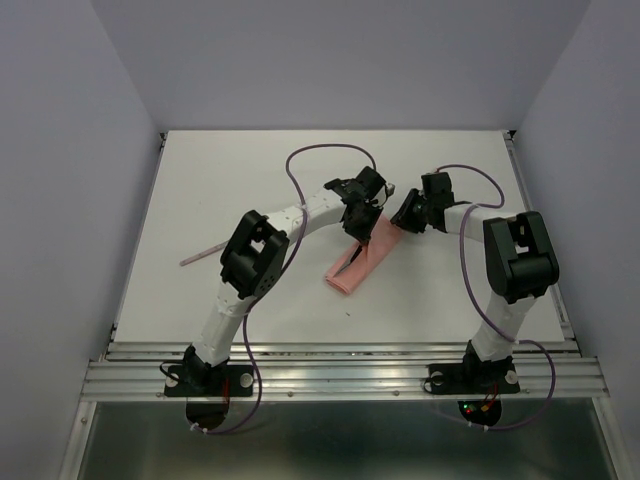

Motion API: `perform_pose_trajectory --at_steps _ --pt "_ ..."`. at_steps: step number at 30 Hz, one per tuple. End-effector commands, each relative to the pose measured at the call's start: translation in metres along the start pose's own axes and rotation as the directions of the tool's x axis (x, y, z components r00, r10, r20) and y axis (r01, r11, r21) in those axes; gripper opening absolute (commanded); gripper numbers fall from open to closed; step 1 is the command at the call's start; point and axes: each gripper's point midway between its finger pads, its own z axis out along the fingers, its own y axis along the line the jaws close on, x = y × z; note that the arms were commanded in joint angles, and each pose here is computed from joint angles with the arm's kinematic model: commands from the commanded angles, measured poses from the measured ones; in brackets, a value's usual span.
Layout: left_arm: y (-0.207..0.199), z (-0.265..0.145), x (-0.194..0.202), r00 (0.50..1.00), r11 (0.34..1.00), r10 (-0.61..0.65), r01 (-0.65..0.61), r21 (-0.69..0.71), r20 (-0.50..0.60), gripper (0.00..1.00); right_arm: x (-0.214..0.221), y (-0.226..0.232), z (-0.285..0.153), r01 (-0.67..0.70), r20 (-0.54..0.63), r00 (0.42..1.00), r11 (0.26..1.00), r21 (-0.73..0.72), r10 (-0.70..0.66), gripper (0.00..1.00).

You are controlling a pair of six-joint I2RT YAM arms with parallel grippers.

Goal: Fold the napkin into a case and place the utensils inside
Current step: Insert the knife into the folded napkin.

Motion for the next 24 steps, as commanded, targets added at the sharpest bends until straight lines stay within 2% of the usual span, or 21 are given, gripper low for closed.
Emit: perform_pose_trajectory --at_steps 1,8,11,12,14,24 --pt "0.000 -0.010 -0.027 0.996 1.000 0.023 -0.022 -0.008 0.085 0.00 0.015 -0.006 -0.005 0.011 -0.037 0.999 0.999 0.031 -0.010 0.33" --pt "0.001 -0.013 -0.029 0.995 0.999 0.032 -0.030 -0.013 0.096 0.00 0.017 -0.008 -0.004 0.010 -0.041 0.999 0.999 0.034 -0.009 0.33" --pt "0.001 -0.014 -0.028 0.995 0.999 0.036 -0.035 -0.013 0.096 0.11 0.017 -0.007 -0.005 0.010 -0.039 0.999 0.999 0.031 -0.009 0.33" --pt "0.001 -0.015 -0.028 0.995 0.999 0.036 -0.035 -0.013 0.096 0.20 0.017 -0.008 -0.005 0.010 -0.039 0.999 0.999 0.033 -0.009 0.33" --pt "0.001 -0.018 -0.028 0.994 0.999 0.039 -0.038 -0.016 0.099 0.29 0.017 -0.008 -0.006 0.010 -0.039 0.999 0.999 0.034 -0.009 0.33" --pt "0.000 -0.029 -0.024 0.995 1.000 0.024 -0.023 -0.016 0.099 0.43 0.017 -0.008 -0.007 0.011 -0.037 0.999 0.999 0.033 -0.009 0.33"
